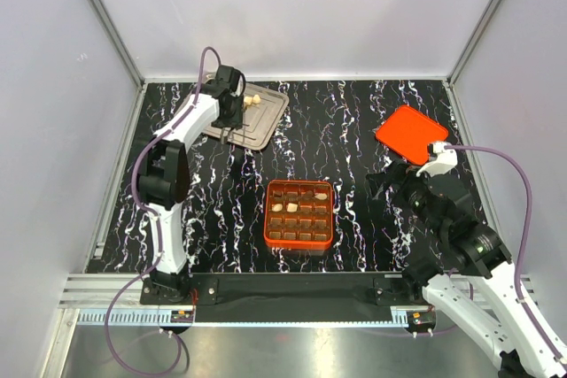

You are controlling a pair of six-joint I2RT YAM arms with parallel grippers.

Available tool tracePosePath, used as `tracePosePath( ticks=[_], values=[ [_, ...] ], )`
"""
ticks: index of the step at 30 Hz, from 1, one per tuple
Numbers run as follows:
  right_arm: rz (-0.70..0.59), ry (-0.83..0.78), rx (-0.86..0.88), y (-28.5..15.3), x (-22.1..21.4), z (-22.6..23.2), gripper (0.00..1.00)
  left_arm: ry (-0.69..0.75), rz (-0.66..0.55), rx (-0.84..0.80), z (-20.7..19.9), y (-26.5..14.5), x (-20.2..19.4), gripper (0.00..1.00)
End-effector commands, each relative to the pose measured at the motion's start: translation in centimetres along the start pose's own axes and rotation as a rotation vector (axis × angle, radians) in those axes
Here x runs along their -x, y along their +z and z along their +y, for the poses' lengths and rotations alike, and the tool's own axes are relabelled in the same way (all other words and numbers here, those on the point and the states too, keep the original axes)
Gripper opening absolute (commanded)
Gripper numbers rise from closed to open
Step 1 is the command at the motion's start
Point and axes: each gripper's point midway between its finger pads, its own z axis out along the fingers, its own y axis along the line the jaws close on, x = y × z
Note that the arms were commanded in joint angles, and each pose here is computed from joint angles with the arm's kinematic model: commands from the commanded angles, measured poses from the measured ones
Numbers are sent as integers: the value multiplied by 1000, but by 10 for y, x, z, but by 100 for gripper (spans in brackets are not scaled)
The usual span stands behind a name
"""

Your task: Pack the chocolate

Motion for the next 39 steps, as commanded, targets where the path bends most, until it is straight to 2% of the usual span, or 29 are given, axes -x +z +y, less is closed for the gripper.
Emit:
tracePosePath(
  ticks=[1, 10, 18, 26, 34, 39],
  values=[
    [-60, -14, 9, 4, 15, 5, 100, 23, -46, -34, -7, 3, 15, 47],
    [-56, -10, 5, 6, 13, 4, 100, 1, -24, -27, -5, -2, 12, 42],
    [-73, -19, -9, 1, 21, 3, 100, -38, -62, -55, -3, -51, 19, 38],
    [-87, 0, -12, -9, 26, 2, 100, 2, -99, -123, -21, -106, 13, 35],
    [-110, -18, -74, -21, 35, -10, 100, 162, -112, -309, -83, -180, -39, 34],
    [-109, -17, -80, -25, 34, -12, 99, 238, -106, -412, -106, -224, -82, 34]
  ],
)
